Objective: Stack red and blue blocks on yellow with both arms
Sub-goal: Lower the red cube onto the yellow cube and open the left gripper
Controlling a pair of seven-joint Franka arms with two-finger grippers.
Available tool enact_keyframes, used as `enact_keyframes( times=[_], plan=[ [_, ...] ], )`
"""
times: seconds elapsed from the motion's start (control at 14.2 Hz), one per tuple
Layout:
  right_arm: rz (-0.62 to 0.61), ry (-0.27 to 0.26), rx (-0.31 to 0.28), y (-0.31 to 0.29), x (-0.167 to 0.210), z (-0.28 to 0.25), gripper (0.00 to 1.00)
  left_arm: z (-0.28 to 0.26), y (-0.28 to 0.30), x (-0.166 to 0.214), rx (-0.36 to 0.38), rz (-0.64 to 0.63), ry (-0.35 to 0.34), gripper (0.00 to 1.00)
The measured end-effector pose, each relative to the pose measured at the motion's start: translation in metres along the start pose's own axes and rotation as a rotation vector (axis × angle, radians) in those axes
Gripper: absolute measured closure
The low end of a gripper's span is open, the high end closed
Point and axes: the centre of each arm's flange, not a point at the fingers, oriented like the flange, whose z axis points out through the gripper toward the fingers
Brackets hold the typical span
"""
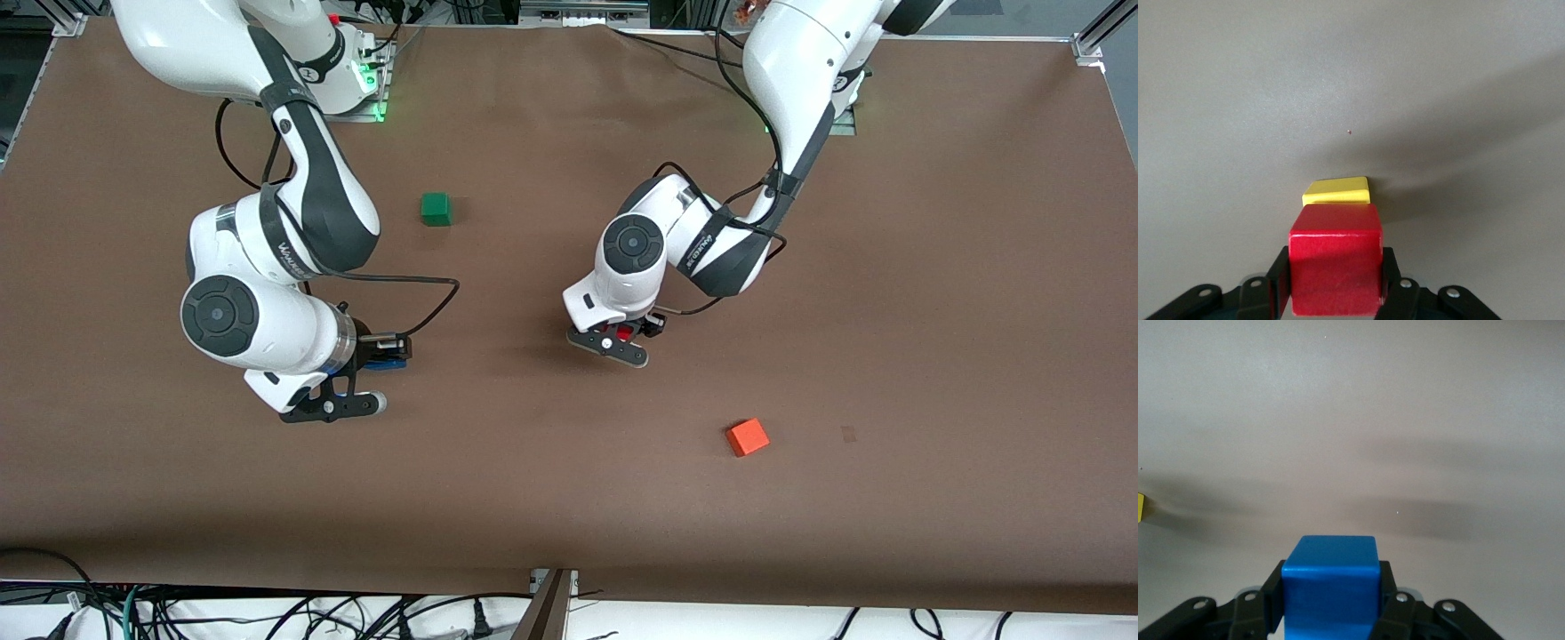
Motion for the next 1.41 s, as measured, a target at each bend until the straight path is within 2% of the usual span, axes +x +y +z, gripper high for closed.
enact_keyframes(
  times=[1.41],
  plan=[
    [0.03,-0.002,-0.003,-0.019,-0.004,0.005,0.44,0.007,0.007,-0.002,0.024,-0.001,0.003,0.44]
  ],
)
